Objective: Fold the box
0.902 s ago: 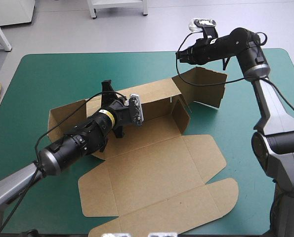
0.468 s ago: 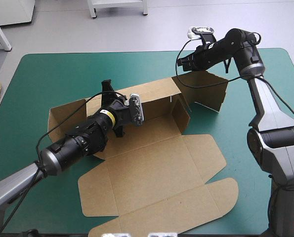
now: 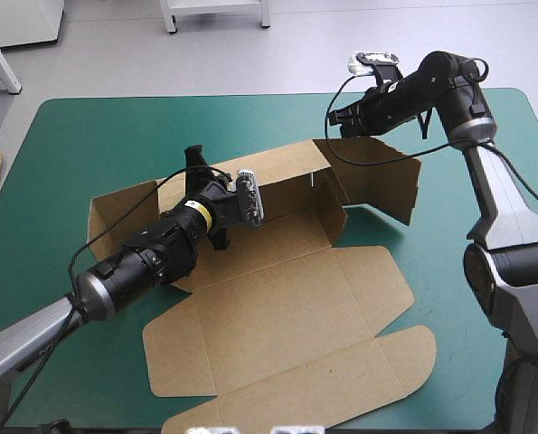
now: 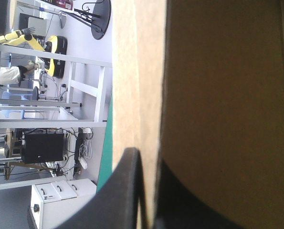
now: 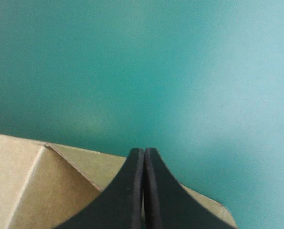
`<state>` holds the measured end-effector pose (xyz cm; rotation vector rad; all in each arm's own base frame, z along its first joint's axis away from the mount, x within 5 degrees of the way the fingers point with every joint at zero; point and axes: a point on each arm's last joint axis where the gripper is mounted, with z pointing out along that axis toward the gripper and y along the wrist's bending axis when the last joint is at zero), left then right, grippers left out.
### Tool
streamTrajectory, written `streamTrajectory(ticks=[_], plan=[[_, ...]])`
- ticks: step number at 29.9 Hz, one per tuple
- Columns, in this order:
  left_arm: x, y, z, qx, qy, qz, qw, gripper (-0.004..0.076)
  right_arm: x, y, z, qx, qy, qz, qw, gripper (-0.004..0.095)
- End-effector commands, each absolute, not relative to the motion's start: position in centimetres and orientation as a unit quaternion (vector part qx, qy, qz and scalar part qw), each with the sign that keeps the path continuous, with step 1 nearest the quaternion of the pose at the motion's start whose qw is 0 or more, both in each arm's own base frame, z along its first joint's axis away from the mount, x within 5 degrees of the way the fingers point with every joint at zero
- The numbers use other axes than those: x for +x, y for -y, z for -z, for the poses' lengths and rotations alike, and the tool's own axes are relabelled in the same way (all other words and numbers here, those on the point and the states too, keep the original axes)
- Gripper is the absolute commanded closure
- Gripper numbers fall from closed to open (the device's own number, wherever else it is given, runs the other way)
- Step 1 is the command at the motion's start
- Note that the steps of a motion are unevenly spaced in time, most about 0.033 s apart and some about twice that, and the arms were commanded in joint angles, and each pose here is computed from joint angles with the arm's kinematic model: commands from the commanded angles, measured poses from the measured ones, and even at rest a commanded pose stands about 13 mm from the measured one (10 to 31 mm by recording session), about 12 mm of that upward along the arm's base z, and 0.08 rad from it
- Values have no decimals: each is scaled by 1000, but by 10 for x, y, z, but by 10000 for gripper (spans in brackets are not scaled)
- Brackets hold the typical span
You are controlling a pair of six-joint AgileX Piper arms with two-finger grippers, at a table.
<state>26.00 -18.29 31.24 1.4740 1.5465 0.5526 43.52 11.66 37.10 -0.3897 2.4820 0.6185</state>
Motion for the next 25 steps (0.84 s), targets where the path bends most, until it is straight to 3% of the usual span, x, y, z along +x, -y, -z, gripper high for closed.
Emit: streamTrajectory(ticks=[1,7,16,25], plan=[[256,180,-310,569,-665,-201,440,733,411,-115,-393,-160,-913,-245,283,921],[256,181,-310,569,-664,-199,443,732,402,-114,-382,-166,-919,-247,260,921],[256,181,-310,568,-666,-196,443,733,390,-118,-391,-212,-894,-270,287,921],[256,181,-309,568,-667,-196,441,733,379,-116,-357,-205,-886,-273,315,921]])
